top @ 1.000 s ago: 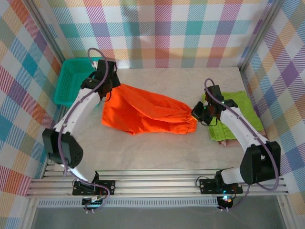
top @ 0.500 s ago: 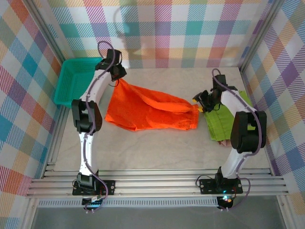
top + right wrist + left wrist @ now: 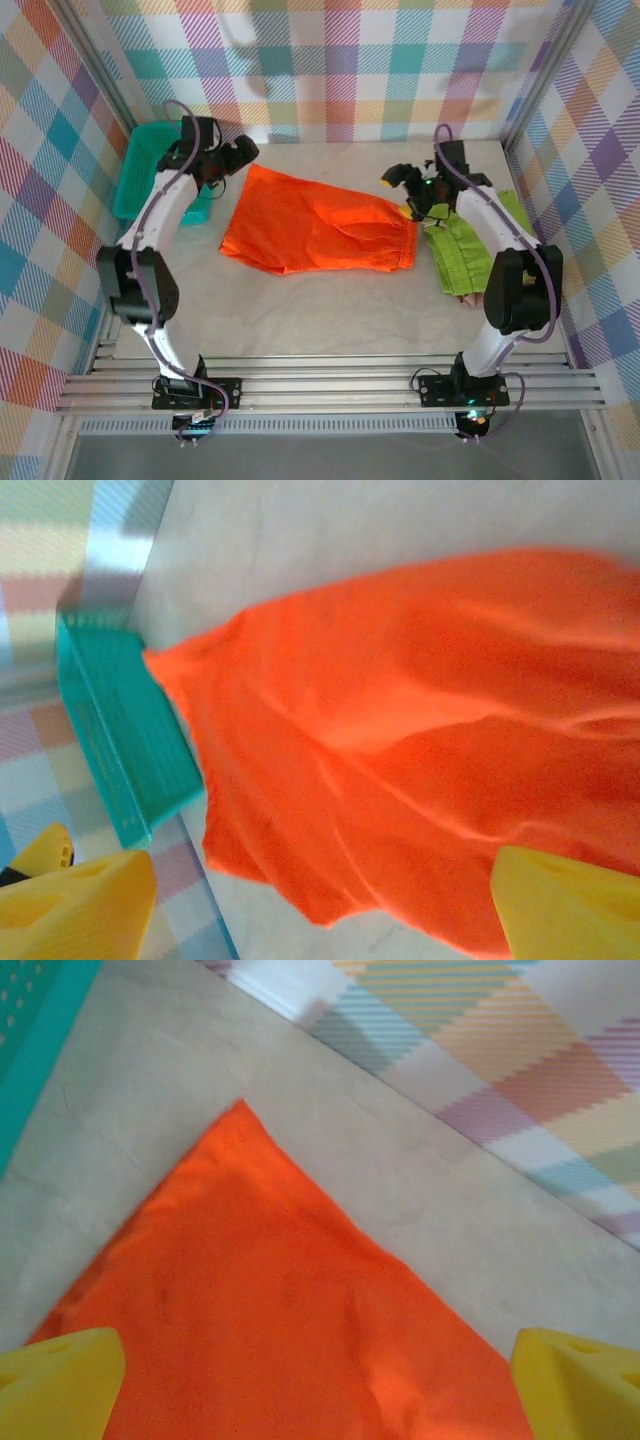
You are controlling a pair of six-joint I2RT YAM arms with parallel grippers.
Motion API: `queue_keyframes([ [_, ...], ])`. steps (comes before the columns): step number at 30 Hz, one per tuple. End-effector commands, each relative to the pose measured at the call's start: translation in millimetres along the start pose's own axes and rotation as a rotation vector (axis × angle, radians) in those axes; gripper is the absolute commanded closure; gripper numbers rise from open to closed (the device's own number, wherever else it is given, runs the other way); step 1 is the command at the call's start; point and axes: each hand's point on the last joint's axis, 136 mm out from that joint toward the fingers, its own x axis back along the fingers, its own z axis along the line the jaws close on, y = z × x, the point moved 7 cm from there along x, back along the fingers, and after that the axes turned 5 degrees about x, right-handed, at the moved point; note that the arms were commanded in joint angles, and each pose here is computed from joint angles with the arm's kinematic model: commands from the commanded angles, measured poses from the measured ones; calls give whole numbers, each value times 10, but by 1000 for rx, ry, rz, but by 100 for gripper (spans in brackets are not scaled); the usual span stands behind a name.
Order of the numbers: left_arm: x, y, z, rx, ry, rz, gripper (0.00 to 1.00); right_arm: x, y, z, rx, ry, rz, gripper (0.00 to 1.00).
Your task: Fold and stack the shorts
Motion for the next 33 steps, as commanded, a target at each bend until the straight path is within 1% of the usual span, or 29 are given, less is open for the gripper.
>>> queue_keyframes([
  [1,-237,-376,176,58,-43,54,1,-287,-58,45,46,-6,69,12],
  [3,-355,-569,260,62,-42,81,1,-466,-20,0,34,-11,102,12],
  [6,-522,-831,390,64,-14,142,1,-627,27,-99,25,-46,121,12],
  [9,-619,-1035,571,67,35,165,1,-745,40,-216,26,-88,135,12],
  [12,-660,-1208,803,68,108,179,1,-840,79,-379,15,-143,138,12],
  [16,-635,-1414,1099,61,201,182,1,-938,114,-561,-14,-172,160,12],
  [20,-542,-1607,1386,58,303,184,1,-1000,111,-681,-31,-195,178,12],
  [25,-318,-1811,1712,75,406,166,0,-1000,29,-722,-31,-182,208,11],
  [29,-119,-1958,1913,104,462,167,0,-915,-147,-700,-2,-157,237,10],
  [33,96,-2029,1965,123,456,162,0,-790,-494,-557,65,-112,298,8],
])
